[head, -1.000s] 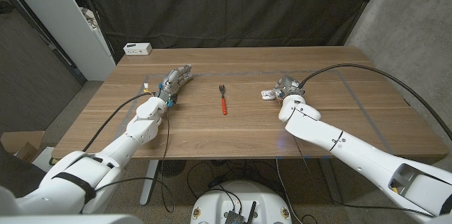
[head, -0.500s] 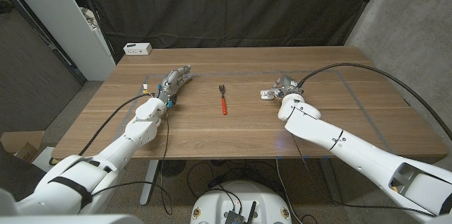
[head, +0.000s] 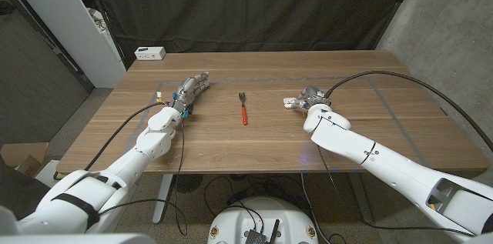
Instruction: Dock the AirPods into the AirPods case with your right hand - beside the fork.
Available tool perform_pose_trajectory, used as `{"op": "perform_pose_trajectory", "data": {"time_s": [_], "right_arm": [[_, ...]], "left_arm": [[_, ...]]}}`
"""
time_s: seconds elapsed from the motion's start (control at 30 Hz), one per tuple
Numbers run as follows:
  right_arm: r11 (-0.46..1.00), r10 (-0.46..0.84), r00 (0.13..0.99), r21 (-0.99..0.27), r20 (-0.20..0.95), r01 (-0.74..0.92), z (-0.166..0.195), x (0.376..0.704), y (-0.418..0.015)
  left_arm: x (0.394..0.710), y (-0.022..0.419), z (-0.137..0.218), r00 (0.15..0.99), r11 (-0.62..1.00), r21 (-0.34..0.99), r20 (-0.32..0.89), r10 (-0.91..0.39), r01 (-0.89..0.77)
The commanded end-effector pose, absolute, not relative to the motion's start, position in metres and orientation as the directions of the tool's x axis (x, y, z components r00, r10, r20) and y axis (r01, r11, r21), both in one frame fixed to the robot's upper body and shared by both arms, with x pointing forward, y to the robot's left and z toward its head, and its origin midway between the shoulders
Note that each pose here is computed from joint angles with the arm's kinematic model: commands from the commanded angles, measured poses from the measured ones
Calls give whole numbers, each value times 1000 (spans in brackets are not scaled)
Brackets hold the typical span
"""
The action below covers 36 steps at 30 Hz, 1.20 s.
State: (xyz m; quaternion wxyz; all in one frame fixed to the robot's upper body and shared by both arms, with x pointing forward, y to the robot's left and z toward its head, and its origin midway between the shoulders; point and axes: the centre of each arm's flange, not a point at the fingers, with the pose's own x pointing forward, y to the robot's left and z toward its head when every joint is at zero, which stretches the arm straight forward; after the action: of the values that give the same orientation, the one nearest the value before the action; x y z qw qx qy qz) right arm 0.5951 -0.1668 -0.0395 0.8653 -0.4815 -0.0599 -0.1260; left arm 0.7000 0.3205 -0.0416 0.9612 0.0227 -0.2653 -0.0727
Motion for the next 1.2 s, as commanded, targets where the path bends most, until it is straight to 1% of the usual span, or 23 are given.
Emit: {"op": "perform_pose_trajectory", "data": {"time_s": [0.03,0.23,0.47,0.57,1.2], "right_arm": [[517,-164,967,-817,196,253,-42,593,-167],[536,-188,958,-794,218,286,-38,586,-167],[561,-261,931,-744,257,363,-31,574,-166],[569,-269,927,-734,260,371,-30,571,-165],[564,-317,932,-754,179,337,-40,593,-155]], "left_arm": [[698,321,-46,852,989,88,502,-150,123],[698,321,-46,853,989,85,501,-147,121],[699,322,-44,853,989,88,501,-147,119],[700,324,-42,850,989,91,505,-149,119],[710,333,-30,853,987,107,498,-156,118]]}}
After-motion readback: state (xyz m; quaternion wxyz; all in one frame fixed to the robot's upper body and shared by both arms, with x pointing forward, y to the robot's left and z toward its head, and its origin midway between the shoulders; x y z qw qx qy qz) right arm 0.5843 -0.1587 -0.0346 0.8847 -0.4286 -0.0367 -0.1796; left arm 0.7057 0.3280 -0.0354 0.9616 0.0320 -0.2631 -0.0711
